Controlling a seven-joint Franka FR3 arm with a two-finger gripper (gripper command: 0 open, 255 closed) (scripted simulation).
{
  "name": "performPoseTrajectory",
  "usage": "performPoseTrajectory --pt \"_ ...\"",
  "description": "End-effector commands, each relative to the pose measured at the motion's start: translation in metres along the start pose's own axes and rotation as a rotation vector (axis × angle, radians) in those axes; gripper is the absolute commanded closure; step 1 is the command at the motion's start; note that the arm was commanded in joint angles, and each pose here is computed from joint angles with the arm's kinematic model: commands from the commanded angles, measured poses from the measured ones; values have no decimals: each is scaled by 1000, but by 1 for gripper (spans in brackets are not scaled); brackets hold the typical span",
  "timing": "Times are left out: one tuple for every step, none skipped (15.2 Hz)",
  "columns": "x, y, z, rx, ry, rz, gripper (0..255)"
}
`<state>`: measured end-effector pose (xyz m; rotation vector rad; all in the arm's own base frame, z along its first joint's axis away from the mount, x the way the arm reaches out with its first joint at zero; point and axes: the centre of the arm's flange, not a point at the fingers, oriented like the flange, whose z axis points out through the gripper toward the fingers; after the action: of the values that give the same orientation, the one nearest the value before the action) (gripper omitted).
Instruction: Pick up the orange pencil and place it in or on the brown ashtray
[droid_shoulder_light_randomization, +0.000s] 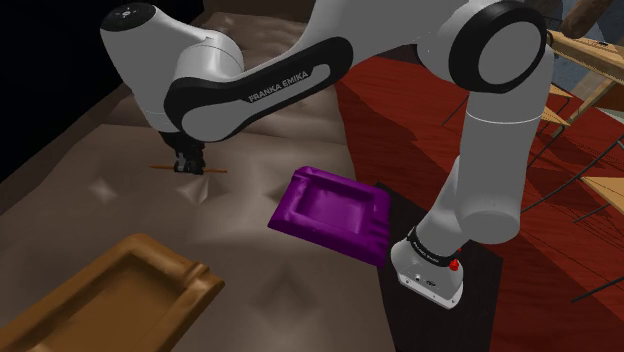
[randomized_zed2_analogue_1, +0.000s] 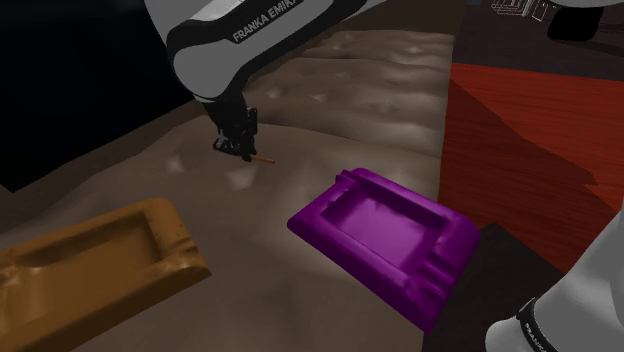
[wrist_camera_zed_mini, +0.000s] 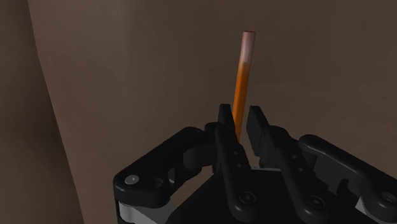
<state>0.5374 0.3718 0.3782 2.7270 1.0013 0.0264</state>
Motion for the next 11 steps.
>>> performPoseTrajectory --pt "0 0 0 0 0 0 255" --pt "0 0 0 0 0 0 255" --pt "0 0 0 0 0 0 255" --pt "0 0 0 0 0 0 255" --pt "0 0 0 0 0 0 255" --pt "0 0 0 0 0 0 255" --pt "0 0 0 0 0 0 255" --pt "0 1 -5 0 0 0 255" --pt "-1 2 -10 0 0 0 255" --pt "-1 4 -15 0 0 0 255" --pt "-1 5 -20 0 0 0 255"
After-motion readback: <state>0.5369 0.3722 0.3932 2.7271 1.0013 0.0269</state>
